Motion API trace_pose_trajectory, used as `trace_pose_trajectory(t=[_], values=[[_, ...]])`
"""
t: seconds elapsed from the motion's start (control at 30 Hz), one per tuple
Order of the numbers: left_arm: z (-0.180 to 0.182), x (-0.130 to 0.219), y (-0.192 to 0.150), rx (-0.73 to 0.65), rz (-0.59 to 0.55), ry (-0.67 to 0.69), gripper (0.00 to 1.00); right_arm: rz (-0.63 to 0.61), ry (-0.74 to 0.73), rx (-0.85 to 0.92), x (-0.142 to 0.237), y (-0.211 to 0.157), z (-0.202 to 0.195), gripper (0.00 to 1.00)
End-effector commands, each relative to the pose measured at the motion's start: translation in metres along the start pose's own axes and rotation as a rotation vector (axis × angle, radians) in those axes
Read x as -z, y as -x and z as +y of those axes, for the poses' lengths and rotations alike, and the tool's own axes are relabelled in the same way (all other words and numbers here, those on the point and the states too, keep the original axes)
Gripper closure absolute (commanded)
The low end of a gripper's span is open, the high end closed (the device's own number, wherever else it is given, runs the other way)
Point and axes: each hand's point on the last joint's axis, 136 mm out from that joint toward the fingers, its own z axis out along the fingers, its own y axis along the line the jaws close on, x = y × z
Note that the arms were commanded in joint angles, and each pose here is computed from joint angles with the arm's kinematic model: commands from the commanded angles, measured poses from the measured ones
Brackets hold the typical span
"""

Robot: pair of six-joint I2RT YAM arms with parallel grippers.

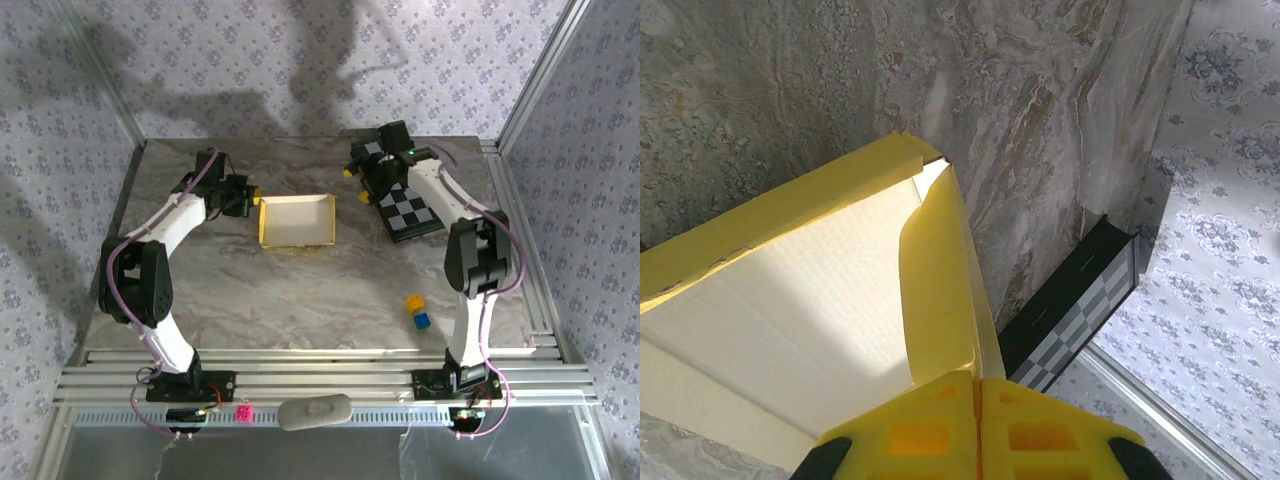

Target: Fold the paper box

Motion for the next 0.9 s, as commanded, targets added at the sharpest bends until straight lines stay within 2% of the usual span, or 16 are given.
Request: trace_pose_trajectory(t=[0.0,0.13,0.53,0.6,0.73,0.87], values=[[0.012,0.01,-0.008,0.16,0.004,0.083,1.0,0.16,0.003,-0.167,-0.003,-0.034,0.011,0.37],[0.012,0.008,-0.009,0.155,0.006,0.082,1.0,0.217,-0.01,-0.218,-0.02,-0.04,0.005,0.4],[0.01,0.006,-0.011,0.146,0.018,0.081,1.0,0.246,0.003,-0.276,-0.041,-0.04,0.006,0.52],[0.009,0.005,-0.011,0.146,0.021,0.08,1.0,0.242,0.029,-0.276,-0.044,-0.038,0.012,0.6],[0.01,0.004,-0.012,0.143,0.026,0.081,1.0,0.247,0.038,-0.286,-0.05,-0.039,0.016,0.7],[0.009,0.002,-0.012,0.127,0.031,0.074,1.0,0.248,0.023,-0.289,-0.056,-0.04,0.013,0.76]])
